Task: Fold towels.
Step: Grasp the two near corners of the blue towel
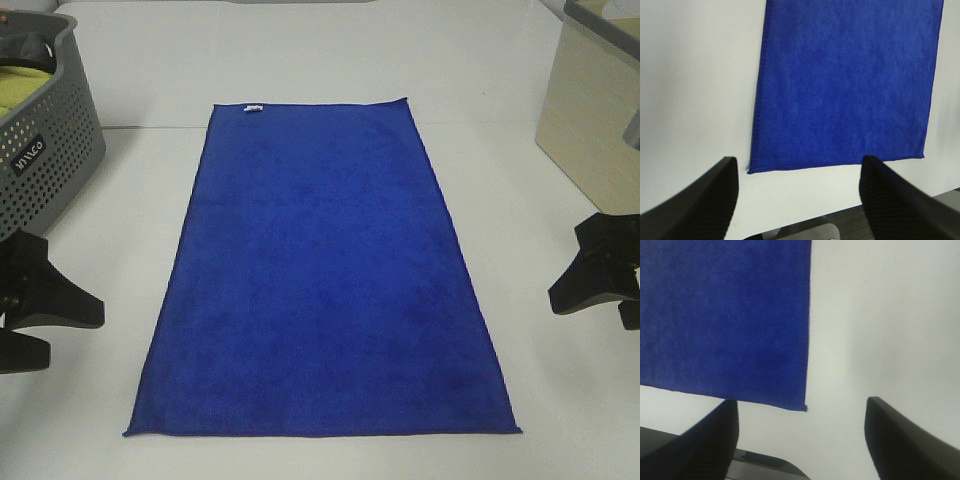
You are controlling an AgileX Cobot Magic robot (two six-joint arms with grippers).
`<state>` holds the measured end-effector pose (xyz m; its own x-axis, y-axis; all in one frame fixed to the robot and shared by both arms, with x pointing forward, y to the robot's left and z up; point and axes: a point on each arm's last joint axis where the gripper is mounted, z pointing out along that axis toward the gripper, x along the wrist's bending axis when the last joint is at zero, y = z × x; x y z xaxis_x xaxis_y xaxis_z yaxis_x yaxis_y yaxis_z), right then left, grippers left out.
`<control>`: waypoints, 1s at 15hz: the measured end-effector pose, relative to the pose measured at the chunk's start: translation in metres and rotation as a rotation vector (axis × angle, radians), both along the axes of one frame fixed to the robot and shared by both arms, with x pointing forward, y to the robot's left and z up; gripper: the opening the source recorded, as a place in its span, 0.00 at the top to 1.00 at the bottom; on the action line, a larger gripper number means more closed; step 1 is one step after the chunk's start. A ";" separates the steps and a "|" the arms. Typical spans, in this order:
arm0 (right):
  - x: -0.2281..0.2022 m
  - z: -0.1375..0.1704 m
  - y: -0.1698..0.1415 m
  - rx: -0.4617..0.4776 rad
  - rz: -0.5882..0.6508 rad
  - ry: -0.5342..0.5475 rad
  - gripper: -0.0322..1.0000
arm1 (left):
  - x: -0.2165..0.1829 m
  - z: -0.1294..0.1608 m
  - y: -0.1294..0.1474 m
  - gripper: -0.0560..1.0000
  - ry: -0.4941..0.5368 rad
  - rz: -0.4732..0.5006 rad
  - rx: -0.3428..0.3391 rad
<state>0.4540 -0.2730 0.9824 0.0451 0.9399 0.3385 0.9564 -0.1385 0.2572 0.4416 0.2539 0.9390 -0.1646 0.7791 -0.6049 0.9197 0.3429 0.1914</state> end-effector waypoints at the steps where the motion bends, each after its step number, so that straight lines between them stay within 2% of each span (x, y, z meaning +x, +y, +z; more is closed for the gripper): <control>1: 0.006 -0.009 0.000 0.006 0.000 0.039 0.29 | 0.003 -0.007 0.000 0.33 0.013 -0.014 -0.001; 5: 0.020 -0.049 0.003 0.046 0.033 0.165 0.29 | 0.008 -0.029 0.000 0.33 0.070 -0.035 0.038; 10: 0.028 -0.092 0.006 0.083 0.041 0.293 0.29 | 0.009 -0.051 -0.020 0.33 0.103 -0.089 0.114; 15: 0.033 -0.108 0.007 0.103 0.020 0.326 0.30 | 0.023 -0.064 -0.032 0.33 0.128 -0.150 0.129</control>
<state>0.4866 -0.2661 0.8747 0.1481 0.9032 0.4029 0.9888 -0.1279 -0.0769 0.4645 0.2215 0.8748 -0.1102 0.8699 -0.4807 0.9780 0.1811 0.1036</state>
